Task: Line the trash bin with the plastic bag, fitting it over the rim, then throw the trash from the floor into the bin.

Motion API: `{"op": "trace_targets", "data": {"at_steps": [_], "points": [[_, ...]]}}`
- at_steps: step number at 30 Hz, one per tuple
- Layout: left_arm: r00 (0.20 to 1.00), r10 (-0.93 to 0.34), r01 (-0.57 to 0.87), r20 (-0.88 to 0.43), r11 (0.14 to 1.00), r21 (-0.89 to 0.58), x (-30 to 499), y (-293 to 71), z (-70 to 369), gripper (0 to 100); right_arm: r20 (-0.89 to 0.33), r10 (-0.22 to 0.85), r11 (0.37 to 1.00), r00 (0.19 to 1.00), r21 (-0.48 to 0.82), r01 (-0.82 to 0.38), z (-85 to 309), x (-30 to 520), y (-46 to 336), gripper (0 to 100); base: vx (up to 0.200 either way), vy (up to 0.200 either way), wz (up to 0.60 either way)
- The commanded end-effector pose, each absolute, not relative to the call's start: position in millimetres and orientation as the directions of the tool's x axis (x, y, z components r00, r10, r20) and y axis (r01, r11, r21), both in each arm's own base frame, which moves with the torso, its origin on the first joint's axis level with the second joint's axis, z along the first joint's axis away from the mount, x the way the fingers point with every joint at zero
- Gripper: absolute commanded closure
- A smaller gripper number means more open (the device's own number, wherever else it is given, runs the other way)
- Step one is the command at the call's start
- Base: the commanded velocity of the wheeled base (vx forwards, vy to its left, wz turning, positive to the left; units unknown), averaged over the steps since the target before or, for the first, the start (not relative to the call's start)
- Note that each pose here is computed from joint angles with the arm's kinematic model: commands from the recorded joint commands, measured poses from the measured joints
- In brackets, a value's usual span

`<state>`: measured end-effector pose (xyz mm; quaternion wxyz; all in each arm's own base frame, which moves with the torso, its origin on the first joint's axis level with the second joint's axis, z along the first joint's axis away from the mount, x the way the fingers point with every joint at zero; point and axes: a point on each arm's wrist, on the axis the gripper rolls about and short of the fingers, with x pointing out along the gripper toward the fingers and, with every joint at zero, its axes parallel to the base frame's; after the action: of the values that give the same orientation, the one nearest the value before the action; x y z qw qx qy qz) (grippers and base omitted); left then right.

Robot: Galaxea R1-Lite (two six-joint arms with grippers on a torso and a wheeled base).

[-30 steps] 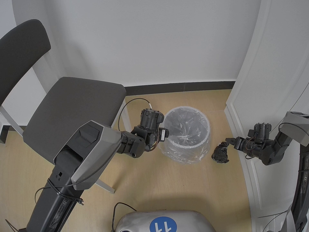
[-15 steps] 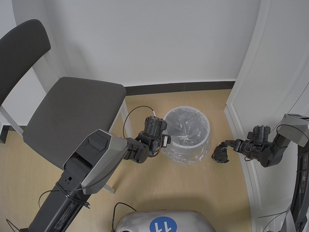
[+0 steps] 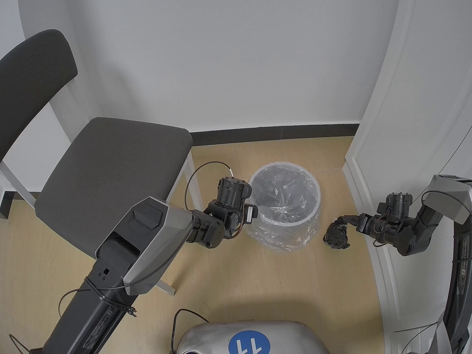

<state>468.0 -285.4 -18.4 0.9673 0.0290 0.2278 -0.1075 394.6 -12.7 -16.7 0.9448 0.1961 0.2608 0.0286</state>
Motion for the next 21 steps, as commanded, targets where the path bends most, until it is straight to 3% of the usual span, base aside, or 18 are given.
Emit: {"op": "trace_targets", "data": {"at_steps": [1,21], "points": [[0.875,-0.194,0.218,-0.445,0.976,0.004,468.2,-284.6,-16.3,0,-0.484,0.155,0.921,0.861,0.385,0.05,-17.4,394.4,-13.2,0,0.0,0.0,0.0],[0.862,-0.173,0.202,-0.476,0.979,0.01,461.8,-270.9,-30.1,0,-0.489,0.157,0.921,0.858,0.386,0.051,-19.8,394.2,-13.2,0,0.0,0.0,0.0]]}}
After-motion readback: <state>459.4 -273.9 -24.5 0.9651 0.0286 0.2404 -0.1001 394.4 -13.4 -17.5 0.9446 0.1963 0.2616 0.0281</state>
